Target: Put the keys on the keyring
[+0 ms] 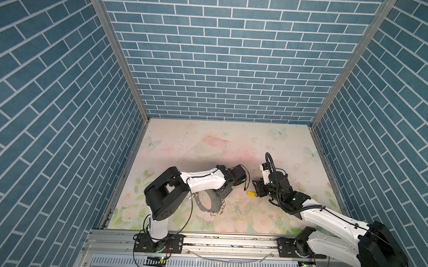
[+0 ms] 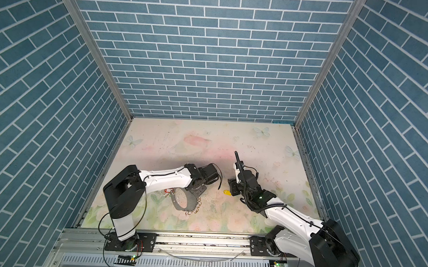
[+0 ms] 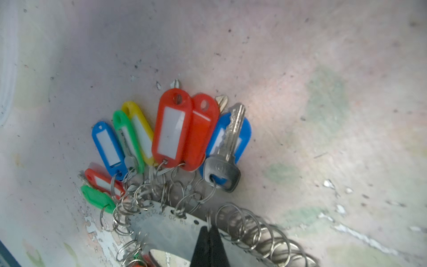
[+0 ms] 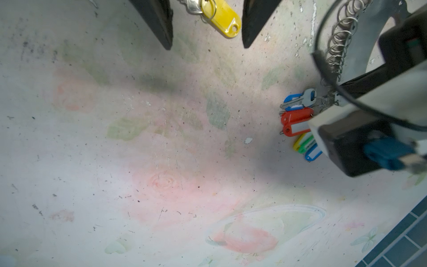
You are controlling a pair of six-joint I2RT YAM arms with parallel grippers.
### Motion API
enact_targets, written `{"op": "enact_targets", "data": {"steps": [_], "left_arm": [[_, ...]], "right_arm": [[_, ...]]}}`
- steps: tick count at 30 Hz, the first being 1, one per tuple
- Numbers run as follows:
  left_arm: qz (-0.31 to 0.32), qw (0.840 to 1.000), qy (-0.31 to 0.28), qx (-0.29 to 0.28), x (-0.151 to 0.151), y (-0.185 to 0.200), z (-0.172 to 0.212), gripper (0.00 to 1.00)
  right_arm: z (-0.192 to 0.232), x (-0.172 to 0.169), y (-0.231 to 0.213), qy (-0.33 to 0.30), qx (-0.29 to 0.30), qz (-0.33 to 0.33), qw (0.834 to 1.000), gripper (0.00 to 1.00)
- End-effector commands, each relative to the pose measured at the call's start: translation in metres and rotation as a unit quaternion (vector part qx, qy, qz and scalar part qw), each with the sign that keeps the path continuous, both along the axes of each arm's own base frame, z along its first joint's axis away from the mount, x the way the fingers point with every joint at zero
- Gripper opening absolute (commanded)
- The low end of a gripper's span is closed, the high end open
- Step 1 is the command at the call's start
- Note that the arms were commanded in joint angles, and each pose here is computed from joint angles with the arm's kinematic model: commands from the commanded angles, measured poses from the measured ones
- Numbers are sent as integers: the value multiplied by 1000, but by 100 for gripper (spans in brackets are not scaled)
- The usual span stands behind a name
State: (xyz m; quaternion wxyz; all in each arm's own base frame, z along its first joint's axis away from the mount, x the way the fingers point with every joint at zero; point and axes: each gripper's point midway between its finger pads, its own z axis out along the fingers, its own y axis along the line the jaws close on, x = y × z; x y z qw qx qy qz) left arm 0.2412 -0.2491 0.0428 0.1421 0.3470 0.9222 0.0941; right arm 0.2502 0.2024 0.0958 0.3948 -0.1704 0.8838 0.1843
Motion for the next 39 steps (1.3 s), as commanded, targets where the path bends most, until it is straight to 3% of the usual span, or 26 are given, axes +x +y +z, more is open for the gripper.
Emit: {"op": "enact_targets", "data": {"steps": [1,6,11,16,20,25,32,39], "left_arm": [[-28,997,-22,-64,-2,-14,22,0],[-93,981,-61,-156,-11,-25,50,0],[-171,948,-120,-239,-19,-37,78,0],[-254,876,-210,-353,-33,-47,106,0],[-284,839,-213,-412,-39,-43,120,0],[-326,816,-201,-432,-53,-43,122,0],[-355,799,-182,-450,-67,-42,121,0],[-367,795,-170,-452,-73,-43,120,0]], "right_arm": [[7,-1,12,7,-10,43,999,55],[19,-8,44,-3,30,131,991,56],[50,-29,69,-95,99,240,961,55],[59,-50,83,-134,86,346,925,56],[69,-70,94,-136,99,420,892,55],[79,-87,103,-129,131,476,860,51],[81,-90,110,-141,130,498,845,41],[79,-99,114,-119,129,523,834,25]]}}
